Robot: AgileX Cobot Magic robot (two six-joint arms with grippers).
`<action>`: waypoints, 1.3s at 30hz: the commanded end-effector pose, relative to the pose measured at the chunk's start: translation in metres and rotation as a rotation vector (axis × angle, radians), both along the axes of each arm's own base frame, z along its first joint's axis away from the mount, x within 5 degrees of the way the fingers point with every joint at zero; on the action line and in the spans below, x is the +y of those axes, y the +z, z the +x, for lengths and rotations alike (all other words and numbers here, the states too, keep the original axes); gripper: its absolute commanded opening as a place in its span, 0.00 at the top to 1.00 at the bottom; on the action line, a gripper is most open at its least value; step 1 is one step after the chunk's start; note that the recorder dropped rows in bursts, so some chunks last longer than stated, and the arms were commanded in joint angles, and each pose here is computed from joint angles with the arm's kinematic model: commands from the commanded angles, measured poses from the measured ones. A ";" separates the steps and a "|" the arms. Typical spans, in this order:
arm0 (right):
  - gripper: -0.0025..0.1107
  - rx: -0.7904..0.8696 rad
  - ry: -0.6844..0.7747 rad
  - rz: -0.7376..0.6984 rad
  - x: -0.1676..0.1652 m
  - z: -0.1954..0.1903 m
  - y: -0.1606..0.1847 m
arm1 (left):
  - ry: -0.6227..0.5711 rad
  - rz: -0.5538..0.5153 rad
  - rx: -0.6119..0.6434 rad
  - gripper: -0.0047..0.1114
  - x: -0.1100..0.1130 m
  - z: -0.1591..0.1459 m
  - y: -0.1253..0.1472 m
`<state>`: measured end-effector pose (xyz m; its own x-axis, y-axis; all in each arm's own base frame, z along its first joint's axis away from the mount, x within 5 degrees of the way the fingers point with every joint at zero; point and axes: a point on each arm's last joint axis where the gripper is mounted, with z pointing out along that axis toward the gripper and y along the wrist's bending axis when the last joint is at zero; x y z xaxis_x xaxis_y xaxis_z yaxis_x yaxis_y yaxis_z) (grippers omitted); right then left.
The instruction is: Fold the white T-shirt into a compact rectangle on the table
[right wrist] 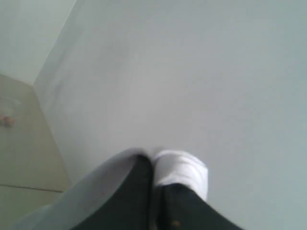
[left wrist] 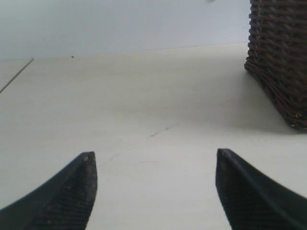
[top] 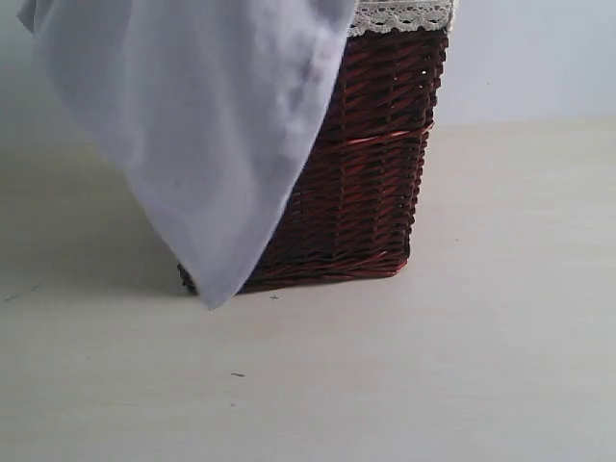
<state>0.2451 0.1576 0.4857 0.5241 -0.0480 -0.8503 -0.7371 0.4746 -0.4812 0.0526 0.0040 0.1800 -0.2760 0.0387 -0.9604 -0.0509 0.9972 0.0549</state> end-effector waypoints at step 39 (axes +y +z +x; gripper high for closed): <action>0.98 0.177 0.219 -0.070 -0.025 -0.103 0.087 | -0.005 0.000 -0.004 0.38 0.000 0.000 0.001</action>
<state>0.1384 0.1233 0.5984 0.4823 0.0556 -0.8743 -0.8087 0.4118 -0.4199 0.0526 0.0040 0.1800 -0.2760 0.0387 -0.9604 -0.0509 0.9972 0.0549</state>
